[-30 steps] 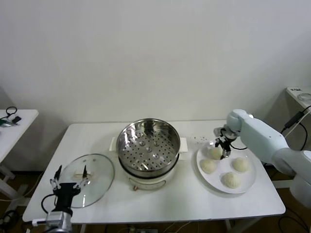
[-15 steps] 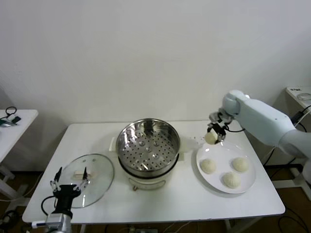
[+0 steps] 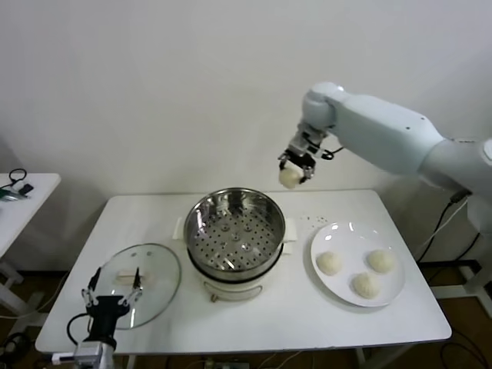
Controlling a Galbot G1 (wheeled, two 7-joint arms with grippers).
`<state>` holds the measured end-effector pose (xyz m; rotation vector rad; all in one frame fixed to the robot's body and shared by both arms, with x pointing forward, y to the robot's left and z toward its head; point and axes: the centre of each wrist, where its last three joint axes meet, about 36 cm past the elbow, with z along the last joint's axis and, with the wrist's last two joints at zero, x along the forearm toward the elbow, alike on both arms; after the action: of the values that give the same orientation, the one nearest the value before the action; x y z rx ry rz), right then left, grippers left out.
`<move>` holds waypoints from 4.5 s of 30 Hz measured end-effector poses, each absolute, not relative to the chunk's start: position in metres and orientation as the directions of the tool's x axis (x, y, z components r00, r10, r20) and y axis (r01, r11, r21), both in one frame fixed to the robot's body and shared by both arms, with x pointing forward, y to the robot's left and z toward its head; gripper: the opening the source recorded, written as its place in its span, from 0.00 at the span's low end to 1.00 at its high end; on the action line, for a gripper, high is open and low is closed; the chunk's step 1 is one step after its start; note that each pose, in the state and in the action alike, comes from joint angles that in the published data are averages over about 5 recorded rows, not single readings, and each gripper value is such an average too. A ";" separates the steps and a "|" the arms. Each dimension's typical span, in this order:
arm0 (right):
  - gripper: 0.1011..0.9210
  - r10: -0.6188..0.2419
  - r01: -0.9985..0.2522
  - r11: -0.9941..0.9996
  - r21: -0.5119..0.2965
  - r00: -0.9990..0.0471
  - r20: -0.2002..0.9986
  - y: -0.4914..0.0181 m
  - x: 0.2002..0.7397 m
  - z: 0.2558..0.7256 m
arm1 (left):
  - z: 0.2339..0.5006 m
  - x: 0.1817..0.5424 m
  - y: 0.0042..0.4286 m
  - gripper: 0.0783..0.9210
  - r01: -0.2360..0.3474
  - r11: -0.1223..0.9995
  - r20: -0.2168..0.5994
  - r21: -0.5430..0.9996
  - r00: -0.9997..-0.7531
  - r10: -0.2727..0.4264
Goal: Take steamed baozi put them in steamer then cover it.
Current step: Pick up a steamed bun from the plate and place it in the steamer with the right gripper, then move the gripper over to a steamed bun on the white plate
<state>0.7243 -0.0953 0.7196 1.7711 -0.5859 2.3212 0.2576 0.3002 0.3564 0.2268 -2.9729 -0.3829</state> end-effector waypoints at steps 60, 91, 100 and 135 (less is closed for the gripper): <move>0.88 -0.055 -0.033 -0.997 -0.066 -0.267 0.962 -0.003 0.686 0.655 | 0.359 0.256 0.309 0.88 -0.134 0.951 0.132 0.279 -0.975 -0.177; 0.88 -0.196 -0.967 -0.210 -0.141 -0.100 0.976 -0.313 0.657 0.595 | 0.365 0.248 0.305 0.88 -0.103 0.957 0.134 0.272 -0.981 -0.143; 0.88 -0.154 -0.991 -0.114 -0.073 -0.055 0.986 -0.337 0.646 0.526 | 0.366 0.247 0.304 0.88 -0.100 0.956 0.130 0.277 -0.981 -0.141; 0.77 -0.162 -0.996 -0.076 -0.043 -0.030 0.986 -0.321 0.654 0.447 | 0.359 0.244 0.297 0.88 -0.096 0.957 0.140 0.272 -0.980 -0.138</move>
<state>0.6538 -0.3214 0.4469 1.3696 -1.3170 1.2148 0.2445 0.2966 0.3591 0.1777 -2.9511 -0.3990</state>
